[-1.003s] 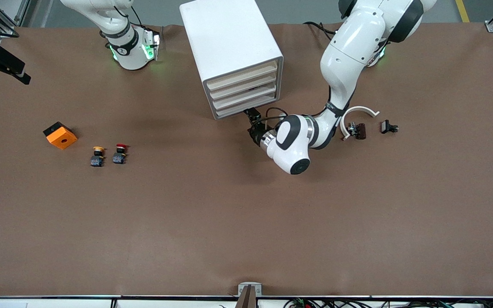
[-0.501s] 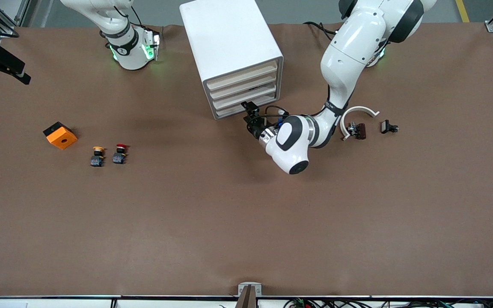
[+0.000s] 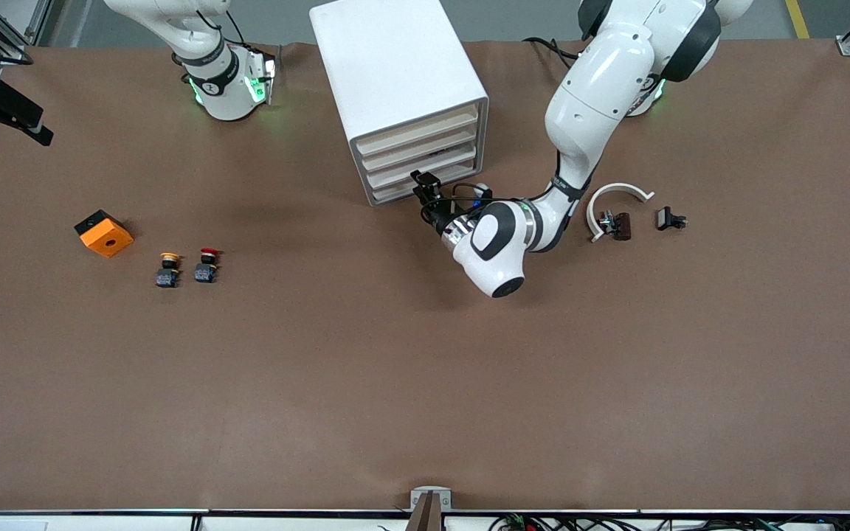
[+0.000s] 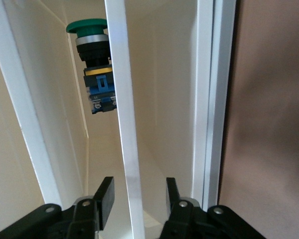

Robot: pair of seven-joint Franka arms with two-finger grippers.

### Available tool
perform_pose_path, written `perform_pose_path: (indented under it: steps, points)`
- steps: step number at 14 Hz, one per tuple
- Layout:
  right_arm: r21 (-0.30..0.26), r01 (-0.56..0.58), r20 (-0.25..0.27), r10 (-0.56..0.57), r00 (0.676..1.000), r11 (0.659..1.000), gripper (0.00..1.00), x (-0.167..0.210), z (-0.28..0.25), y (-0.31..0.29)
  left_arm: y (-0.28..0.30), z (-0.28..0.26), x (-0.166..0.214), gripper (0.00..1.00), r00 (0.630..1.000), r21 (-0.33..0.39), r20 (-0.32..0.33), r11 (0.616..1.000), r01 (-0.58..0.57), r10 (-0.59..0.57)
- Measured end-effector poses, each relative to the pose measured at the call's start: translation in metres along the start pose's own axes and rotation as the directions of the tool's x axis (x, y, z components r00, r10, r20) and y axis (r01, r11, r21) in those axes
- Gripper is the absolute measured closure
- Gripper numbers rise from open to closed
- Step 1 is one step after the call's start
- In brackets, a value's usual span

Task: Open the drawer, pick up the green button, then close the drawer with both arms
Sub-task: 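Pull the drawer open with the left gripper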

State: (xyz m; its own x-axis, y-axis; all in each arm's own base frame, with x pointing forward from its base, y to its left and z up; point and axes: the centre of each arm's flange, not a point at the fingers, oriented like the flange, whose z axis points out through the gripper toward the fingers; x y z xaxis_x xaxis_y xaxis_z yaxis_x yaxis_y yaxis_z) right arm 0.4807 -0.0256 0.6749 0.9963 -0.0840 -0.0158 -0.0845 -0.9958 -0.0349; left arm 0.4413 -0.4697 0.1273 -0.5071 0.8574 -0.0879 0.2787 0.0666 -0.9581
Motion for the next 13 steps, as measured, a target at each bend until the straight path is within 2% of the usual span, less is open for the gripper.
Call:
perform_pose_path:
  steps: [2,6,7,8,10,13]
  points:
    - [0.000,0.000,0.000,0.000,1.000,1.000,0.00,0.000,0.000,0.000,-0.001,0.009,-0.002,0.51,1.000,0.015,-0.005,1.000,-0.003,0.003]
    - [0.000,0.000,0.001,0.000,1.000,1.000,0.00,0.000,0.000,0.000,-0.005,0.027,-0.004,0.56,1.000,0.032,-0.027,0.999,-0.007,0.008]
    - [0.000,0.000,0.001,0.000,1.000,1.000,0.00,0.000,0.000,0.000,-0.003,0.031,-0.004,0.65,0.999,0.035,-0.032,0.999,-0.005,0.006]
    - [0.000,0.000,0.001,0.000,1.000,1.000,0.00,0.000,0.000,0.000,-0.001,0.033,-0.003,0.66,0.999,0.038,-0.035,0.999,0.000,0.001]
    - [0.000,0.000,0.001,0.000,1.000,1.000,0.00,0.000,0.000,0.000,0.005,0.036,0.000,0.86,0.999,0.051,-0.032,0.999,0.014,-0.012]
    - [0.000,0.000,-0.001,0.000,1.000,1.000,0.00,0.000,-0.001,0.000,0.005,0.034,0.001,0.90,0.998,0.063,-0.033,0.997,0.053,-0.051]
